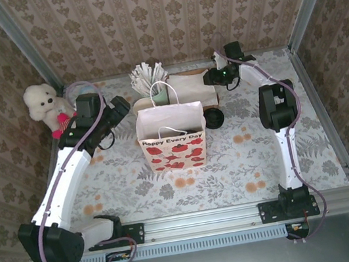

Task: Pack the takeout coffee

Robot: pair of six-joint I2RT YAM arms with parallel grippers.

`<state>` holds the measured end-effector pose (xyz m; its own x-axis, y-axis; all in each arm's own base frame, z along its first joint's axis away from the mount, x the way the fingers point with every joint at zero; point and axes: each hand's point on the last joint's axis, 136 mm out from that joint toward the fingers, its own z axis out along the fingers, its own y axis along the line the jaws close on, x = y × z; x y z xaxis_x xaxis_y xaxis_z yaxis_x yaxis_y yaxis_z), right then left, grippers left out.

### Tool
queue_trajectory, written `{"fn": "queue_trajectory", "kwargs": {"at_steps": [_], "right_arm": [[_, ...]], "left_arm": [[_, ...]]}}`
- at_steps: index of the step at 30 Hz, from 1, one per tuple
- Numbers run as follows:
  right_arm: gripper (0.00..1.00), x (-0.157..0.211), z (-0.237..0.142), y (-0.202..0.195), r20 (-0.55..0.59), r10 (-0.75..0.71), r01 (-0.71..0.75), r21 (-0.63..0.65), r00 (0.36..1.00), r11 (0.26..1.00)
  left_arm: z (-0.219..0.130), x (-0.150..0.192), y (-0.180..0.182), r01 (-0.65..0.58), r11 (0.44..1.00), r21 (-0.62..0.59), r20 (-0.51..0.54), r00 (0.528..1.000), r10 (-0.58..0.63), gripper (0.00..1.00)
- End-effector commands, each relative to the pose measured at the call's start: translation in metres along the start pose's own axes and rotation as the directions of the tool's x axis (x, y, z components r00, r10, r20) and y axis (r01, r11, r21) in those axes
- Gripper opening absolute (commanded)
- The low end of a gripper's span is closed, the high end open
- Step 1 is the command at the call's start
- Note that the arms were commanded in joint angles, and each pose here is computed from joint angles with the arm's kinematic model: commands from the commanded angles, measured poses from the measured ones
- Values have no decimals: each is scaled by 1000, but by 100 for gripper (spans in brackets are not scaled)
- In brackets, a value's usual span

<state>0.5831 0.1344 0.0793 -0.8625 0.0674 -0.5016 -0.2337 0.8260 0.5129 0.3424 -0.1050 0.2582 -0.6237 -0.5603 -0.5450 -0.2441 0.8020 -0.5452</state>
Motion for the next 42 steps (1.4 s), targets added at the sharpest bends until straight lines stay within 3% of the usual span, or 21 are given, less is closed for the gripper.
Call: {"fn": "queue_trajectory", "kwargs": {"at_steps": [1,4,10,12,18,25,34,38,40,42], "right_arm": [[47,-3,6,0,-6,26,-26,7,1000,1000],[44,-5,7,1,-2,22,-22,14,1000,1000],[10,-9,4,15,10,-33,32,34,999,999],[3,-17,-7,24,38,-51,49,39,998,998],[0,-48,-54,54,185,-81,75,42,979,996],[0,-57,-102,83,297,-103,97,34,949,995],[0,-54,-179,128,445,-164,173,20,881,985],[0,-48,-232,163,529,-231,254,30,817,967],[0,-42,-259,182,562,-273,304,41,780,952],[0,-33,-283,205,580,-323,367,44,748,929]], "left_arm": [[-8,-13,-5,12,1000,15,44,999,-13,100],[-11,-12,-2,8,1000,7,49,999,-8,100],[-16,-16,4,4,1000,-13,82,997,-3,100],[-14,-18,2,6,1000,-7,82,997,-5,100],[-13,-21,-12,-18,999,35,52,999,16,100],[-19,-22,-18,-19,998,66,53,998,15,100],[-39,-24,-43,-161,969,189,73,986,150,100],[-67,-30,-62,-321,911,260,148,945,291,100],[-85,-31,-82,-418,842,341,211,907,365,100],[-107,-28,-109,-535,722,439,300,845,443,100]]}}
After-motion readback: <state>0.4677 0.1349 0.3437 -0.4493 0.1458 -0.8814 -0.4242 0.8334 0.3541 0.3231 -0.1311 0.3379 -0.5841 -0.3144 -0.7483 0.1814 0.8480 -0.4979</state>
